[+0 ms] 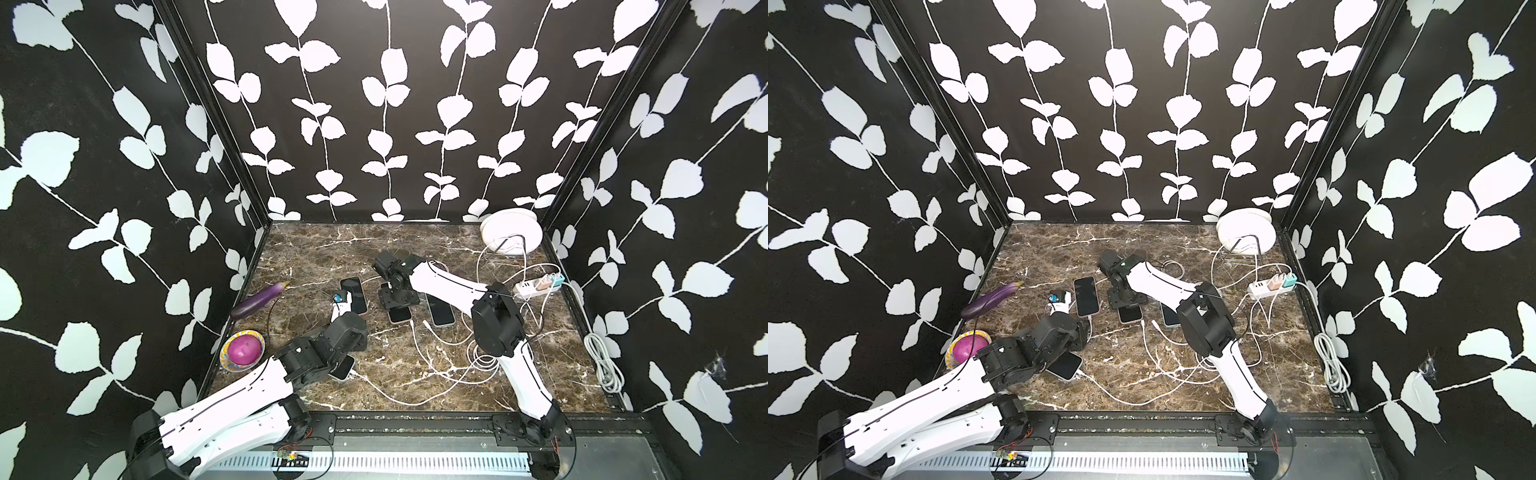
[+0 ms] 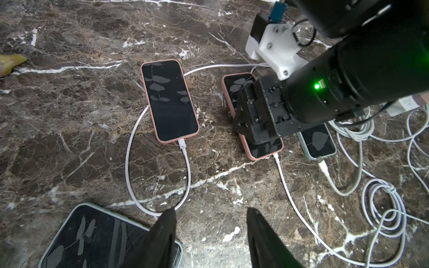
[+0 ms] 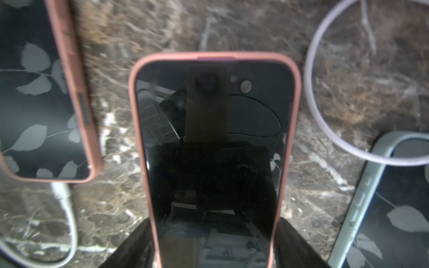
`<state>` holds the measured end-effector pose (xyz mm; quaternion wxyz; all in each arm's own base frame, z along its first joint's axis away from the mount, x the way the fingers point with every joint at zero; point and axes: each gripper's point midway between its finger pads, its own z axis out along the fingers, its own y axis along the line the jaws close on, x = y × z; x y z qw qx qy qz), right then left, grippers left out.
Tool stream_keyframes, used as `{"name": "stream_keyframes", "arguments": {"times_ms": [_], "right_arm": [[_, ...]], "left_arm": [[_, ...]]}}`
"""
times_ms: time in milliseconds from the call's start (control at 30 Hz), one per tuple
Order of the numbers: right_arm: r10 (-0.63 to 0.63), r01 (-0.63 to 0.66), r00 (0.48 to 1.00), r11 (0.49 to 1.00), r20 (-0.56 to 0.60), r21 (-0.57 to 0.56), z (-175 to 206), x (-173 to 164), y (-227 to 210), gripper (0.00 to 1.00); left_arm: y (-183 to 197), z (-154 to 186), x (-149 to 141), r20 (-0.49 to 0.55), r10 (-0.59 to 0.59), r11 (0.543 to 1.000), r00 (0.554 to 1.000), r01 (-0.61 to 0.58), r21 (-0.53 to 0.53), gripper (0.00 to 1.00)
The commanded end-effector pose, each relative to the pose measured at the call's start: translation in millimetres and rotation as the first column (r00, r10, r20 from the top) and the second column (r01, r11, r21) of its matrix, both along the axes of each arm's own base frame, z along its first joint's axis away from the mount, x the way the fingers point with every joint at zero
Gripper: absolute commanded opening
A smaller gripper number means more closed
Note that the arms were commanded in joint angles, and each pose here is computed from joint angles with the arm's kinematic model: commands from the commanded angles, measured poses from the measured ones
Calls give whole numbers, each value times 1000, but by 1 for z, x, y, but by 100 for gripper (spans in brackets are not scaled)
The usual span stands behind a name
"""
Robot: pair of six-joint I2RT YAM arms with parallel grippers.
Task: Unplug the charging cable from the phone
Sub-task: Place the phone at the center of the board.
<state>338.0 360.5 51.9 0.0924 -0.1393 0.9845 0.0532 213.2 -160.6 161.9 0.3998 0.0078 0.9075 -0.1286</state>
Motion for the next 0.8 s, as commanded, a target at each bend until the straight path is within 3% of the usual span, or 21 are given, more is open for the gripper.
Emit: {"name": "stream_keyframes", "arguments": {"times_ms": [0, 267, 767], "right_arm": [[-74, 74, 997, 997, 21, -19, 4, 5, -4, 0], [-93, 95, 995, 993, 27, -68, -15, 6, -12, 0], [-50, 50, 998, 999, -24, -16, -28, 16, 10, 0]], "left_arm": [[5, 2, -2, -14, 10, 1000, 1000, -10, 7, 53], [5, 5, 0, -12, 10, 1000, 1000, -10, 9, 53], [1, 2, 0, -24, 4, 1000, 1000, -4, 4, 52]]}}
